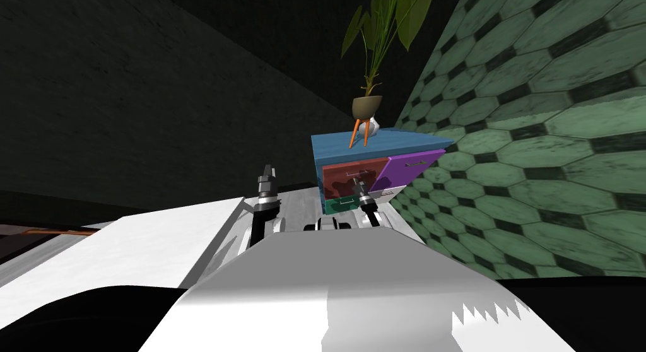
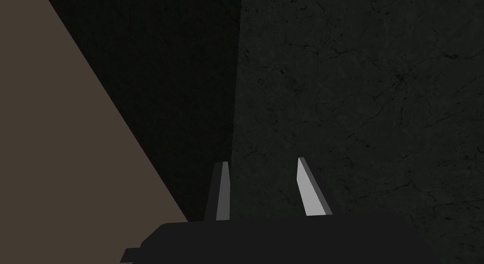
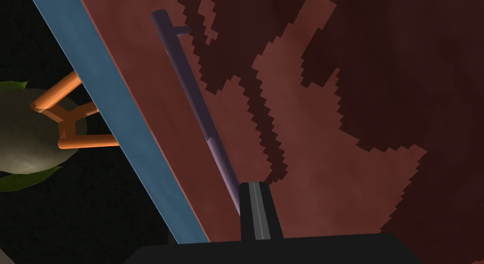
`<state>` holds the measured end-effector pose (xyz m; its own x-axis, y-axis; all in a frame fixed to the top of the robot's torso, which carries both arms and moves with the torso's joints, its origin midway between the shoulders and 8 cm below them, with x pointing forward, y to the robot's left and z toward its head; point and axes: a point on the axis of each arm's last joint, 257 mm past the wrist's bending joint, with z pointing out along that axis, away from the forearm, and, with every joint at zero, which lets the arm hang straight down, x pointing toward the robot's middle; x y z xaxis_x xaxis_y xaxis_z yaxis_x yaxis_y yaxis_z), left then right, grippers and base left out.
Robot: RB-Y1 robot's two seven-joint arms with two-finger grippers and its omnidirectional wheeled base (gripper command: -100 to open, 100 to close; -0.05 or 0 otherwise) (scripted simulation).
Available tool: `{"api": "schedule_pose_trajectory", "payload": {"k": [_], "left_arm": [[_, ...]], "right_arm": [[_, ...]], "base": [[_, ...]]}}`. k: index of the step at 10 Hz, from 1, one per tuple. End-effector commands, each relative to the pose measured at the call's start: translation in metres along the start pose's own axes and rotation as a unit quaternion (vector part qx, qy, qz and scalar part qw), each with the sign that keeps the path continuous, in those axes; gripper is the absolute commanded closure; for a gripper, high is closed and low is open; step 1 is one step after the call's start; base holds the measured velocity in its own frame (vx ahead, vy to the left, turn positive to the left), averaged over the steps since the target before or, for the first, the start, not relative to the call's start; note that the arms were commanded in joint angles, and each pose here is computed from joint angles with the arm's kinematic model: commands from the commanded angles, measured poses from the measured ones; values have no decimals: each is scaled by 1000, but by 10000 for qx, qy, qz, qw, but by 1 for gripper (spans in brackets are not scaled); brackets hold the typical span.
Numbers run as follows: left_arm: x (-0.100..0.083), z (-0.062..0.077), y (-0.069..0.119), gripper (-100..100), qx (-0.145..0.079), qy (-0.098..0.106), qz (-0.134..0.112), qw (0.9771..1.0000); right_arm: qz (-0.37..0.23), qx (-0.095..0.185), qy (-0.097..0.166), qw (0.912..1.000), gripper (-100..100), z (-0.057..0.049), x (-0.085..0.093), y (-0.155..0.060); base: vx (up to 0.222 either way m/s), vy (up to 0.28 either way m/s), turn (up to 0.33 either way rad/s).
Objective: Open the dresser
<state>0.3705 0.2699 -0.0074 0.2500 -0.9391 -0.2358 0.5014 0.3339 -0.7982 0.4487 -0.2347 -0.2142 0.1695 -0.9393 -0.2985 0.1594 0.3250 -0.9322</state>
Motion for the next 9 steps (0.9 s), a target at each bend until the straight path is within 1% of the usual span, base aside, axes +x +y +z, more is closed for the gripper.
{"api": "schedule_pose_trajectory", "payload": {"k": [1,4,7,9], "left_arm": [[0,0,0,0,1,0,-1,10000],[0,0,0,0,1,0,-2,10000],[0,0,0,0,1,0,-2,10000],[0,0,0,0,1,0,-2,10000]], "right_arm": [[-185,-68,-89,9998,-100,-2,5,-1],[-503,-199,-221,9983,-100,-4,17,-4],[-726,-294,-305,9965,-100,-4,25,-8],[-636,-254,-229,9974,-100,4,21,-13]], "base": [[2,-8,9],[-4,5,2],[-7,6,7],[-28,24,39]]}}
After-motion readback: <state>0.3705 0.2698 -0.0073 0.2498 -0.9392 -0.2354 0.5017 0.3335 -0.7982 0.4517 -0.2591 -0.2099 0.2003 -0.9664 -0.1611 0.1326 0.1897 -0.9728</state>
